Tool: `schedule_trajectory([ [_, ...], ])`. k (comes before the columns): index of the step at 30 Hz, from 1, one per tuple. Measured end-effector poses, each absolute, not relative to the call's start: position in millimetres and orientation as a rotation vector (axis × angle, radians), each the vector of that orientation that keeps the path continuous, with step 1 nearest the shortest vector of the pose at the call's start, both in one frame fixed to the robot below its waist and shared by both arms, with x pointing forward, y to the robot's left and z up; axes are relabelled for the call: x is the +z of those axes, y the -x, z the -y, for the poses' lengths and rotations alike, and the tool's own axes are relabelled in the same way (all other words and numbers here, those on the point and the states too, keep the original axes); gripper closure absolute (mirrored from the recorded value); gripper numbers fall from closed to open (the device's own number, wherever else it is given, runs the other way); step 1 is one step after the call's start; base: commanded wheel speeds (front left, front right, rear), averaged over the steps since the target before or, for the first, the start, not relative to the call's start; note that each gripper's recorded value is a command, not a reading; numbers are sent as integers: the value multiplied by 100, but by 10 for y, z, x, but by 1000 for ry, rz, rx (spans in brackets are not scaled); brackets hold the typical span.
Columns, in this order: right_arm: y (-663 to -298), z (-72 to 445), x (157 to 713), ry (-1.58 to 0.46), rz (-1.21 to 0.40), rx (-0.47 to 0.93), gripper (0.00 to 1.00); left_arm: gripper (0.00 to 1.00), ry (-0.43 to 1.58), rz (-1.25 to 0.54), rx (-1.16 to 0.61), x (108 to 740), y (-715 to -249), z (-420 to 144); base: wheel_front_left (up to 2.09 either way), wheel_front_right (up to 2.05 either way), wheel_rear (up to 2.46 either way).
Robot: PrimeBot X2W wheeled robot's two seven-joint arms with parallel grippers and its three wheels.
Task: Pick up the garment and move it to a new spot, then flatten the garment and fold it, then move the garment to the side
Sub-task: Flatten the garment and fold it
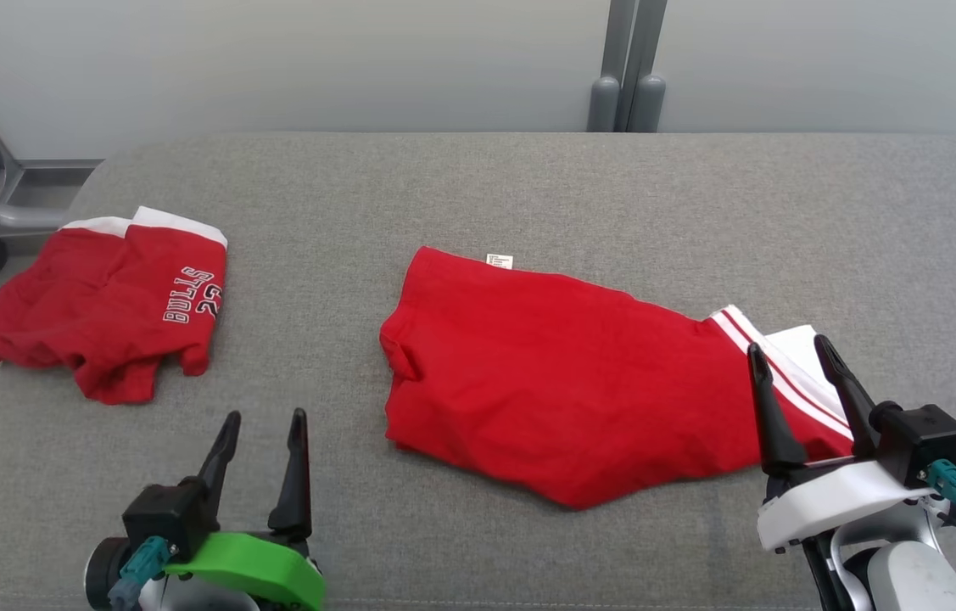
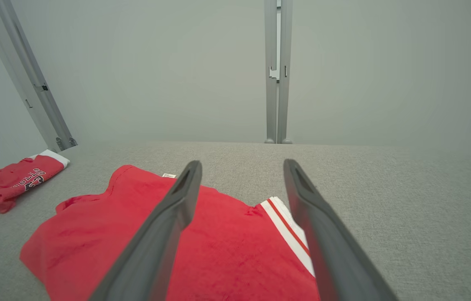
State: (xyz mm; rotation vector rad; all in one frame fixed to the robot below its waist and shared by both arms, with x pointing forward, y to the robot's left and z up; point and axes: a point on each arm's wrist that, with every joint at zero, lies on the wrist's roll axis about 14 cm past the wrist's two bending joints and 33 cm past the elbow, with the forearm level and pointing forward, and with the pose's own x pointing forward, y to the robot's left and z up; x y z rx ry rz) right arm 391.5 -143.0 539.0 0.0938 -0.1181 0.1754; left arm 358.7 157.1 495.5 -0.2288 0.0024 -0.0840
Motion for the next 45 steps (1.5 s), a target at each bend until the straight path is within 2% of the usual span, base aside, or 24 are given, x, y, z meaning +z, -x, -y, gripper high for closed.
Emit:
schedule_trajectory([
  [4, -3894, 1411, 5375, -93, 112, 181, 0, 0, 222, -89, -159, 4841, -3661, -1408, 0, 0, 0],
  [12, -3914, 1331, 5342, -82, 94, 205, 0, 0, 185, -295, -263, 4717, -4164, -1131, 0, 0, 0],
  [17, -3970, 1281, 5309, -80, 86, 221, 0, 0, 146, -501, -231, 4477, -4531, -1115, 0, 0, 0],
  [23, -4024, 1376, 5240, -72, 73, 194, 0, 0, 119, -615, -215, 4337, -4847, -1053, 0, 0, 0],
  [33, -4000, 1626, 5081, -54, 43, 121, 0, 0, 81, -817, -241, 3888, -4913, -865, 0, 0, 0],
  [39, -3996, 1660, 5055, -45, 35, 112, 0, 0, 74, -874, -245, 3762, -4862, -833, 0, 0, 0],
  [40, -4002, 1650, 5064, -43, 38, 115, 0, 53, 74, -871, -246, 3767, -4864, -833, 0, 0, 0],
  [41, -4005, 1643, 5070, -42, 40, 117, 0, 91, 75, -859, -250, 3784, -4874, -827, 0, 0, 0],
  [42, -4006, 1637, 5070, -42, 40, 119, 0, 100, 75, -852, -253, 3793, -4877, -825, 0, 0, 0],
  [45, -4011, 1617, 5077, -41, 42, 125, 0, 100, 91, -836, -256, 3823, -4869, -814, 0, 0, 0],
])
